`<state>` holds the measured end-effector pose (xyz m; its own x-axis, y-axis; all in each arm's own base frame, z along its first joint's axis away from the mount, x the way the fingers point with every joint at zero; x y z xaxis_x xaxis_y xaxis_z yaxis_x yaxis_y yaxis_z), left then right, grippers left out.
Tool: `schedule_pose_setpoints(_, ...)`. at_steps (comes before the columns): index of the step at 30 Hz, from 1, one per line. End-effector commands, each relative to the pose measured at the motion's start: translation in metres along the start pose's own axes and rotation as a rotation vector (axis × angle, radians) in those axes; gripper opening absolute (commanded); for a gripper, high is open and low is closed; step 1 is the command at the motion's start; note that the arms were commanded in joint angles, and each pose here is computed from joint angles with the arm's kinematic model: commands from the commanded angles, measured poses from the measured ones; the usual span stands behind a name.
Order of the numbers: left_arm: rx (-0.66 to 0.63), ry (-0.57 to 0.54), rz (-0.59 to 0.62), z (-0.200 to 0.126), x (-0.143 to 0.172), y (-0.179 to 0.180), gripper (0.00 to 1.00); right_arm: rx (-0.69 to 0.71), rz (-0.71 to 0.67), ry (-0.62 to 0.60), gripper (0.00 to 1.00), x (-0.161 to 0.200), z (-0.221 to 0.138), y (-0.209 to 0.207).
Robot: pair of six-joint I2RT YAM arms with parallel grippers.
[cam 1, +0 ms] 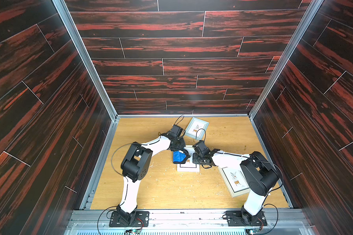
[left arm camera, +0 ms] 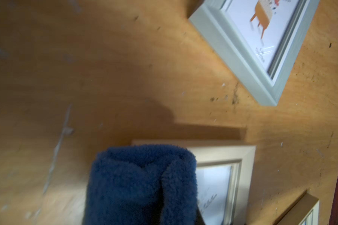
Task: Wipe the picture frame with a cloth
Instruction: Wipe the dirt from the picture frame.
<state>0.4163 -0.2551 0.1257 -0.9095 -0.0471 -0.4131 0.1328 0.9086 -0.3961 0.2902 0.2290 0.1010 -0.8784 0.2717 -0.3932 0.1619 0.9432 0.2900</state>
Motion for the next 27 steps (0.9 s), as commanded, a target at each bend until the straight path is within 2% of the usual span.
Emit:
schedule_pose_setpoints(1,0.021,0.036,0.033,0.014,-0.006,-0.012,0.0,0.045,-0.026,0.056,0.01,0.013,0.004,-0.01)
schedule_pose_setpoints(5,0.053,0.081,0.072,0.026,0.01,-0.033,0.0,0.043,-0.022,0.054,0.01,0.012,0.004,-0.009)
schedule_pose_setpoints(8,0.071,0.1,0.036,0.025,0.027,-0.028,0.0,0.044,-0.023,0.05,0.01,0.011,0.002,-0.009)
schedule_pose_setpoints(15,0.052,0.154,0.032,-0.017,0.083,-0.012,0.0,0.054,-0.029,0.048,0.01,0.012,0.003,-0.011)
schedule_pose_setpoints(17,0.042,0.147,0.022,-0.024,0.088,-0.007,0.0,0.05,-0.026,0.048,0.01,0.012,0.002,-0.011)
schedule_pose_setpoints(23,0.031,0.059,-0.026,-0.017,0.04,0.008,0.0,0.039,-0.022,0.048,0.01,0.011,0.001,-0.009)
schedule_pose_setpoints(27,0.031,0.053,-0.022,-0.007,0.019,0.006,0.0,0.054,-0.027,0.033,0.01,0.01,-0.002,-0.01)
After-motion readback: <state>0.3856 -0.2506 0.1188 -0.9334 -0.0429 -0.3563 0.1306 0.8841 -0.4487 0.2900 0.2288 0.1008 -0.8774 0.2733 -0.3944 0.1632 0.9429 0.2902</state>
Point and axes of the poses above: each gripper's point midway between its finger pads, its own z axis out along the fingers, its own y axis along the line the jaws close on, x = y × z, the point moved 9 cm from there along -z, back along the fingers, and after that the axes turned 13 degrees about z, right-handed, at the moved point
